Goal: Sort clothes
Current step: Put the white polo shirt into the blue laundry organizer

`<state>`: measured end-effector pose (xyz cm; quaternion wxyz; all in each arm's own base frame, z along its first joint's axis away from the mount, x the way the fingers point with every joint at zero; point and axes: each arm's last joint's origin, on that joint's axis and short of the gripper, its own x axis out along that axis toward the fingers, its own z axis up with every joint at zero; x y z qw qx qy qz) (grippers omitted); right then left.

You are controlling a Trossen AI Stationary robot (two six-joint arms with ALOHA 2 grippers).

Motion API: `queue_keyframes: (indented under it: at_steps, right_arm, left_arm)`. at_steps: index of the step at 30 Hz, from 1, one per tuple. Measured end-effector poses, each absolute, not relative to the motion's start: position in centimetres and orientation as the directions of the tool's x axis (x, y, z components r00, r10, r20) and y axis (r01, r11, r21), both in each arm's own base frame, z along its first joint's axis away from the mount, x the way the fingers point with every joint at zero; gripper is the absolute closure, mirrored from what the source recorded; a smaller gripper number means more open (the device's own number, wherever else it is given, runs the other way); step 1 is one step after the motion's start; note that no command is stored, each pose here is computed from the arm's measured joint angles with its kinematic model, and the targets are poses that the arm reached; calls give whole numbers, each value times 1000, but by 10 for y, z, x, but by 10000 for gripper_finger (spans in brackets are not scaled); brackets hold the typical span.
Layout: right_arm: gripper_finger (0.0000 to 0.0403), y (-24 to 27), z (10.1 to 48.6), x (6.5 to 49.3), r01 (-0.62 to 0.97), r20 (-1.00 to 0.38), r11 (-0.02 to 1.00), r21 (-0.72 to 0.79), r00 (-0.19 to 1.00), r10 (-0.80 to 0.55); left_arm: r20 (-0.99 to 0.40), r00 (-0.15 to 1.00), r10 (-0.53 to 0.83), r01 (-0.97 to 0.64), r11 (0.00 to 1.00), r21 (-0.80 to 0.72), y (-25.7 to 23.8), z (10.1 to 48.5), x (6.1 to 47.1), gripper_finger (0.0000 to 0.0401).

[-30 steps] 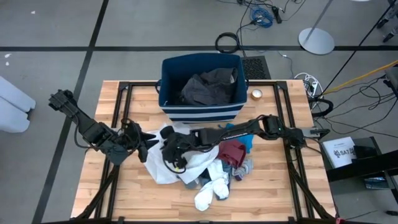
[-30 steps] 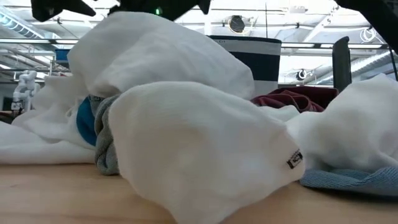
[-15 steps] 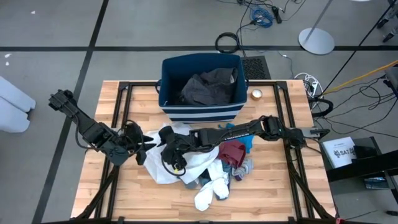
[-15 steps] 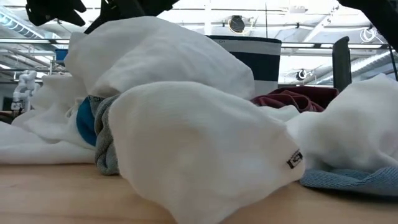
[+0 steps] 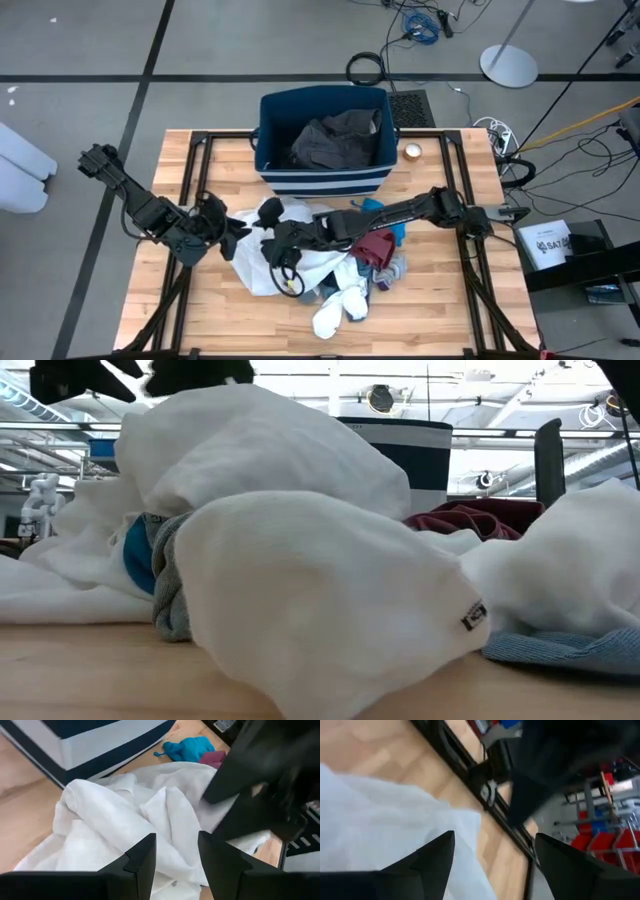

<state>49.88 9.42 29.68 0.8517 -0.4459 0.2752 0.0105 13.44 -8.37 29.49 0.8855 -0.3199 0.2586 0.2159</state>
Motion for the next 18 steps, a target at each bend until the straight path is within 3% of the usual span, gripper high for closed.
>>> queue_keyframes:
  at_steps: [4, 10, 18]
  right_arm:
    - [139, 89, 313, 480, -235, -505, 580, -780, 783, -362]
    - [139, 73, 350, 432, -182, -632, 749, -637, 681, -371]
    - [140, 60, 389, 379, -56, -715, 882, -467, 611, -340]
  left_arm:
    - [-596, 770, 228, -572, 661, -486, -82, 295, 135, 246]
    - [-620, 744, 249, -594, 672, -443, -77, 294, 145, 252]
    - [-709, 682, 178, -492, 829, -265, -71, 295, 170, 253]
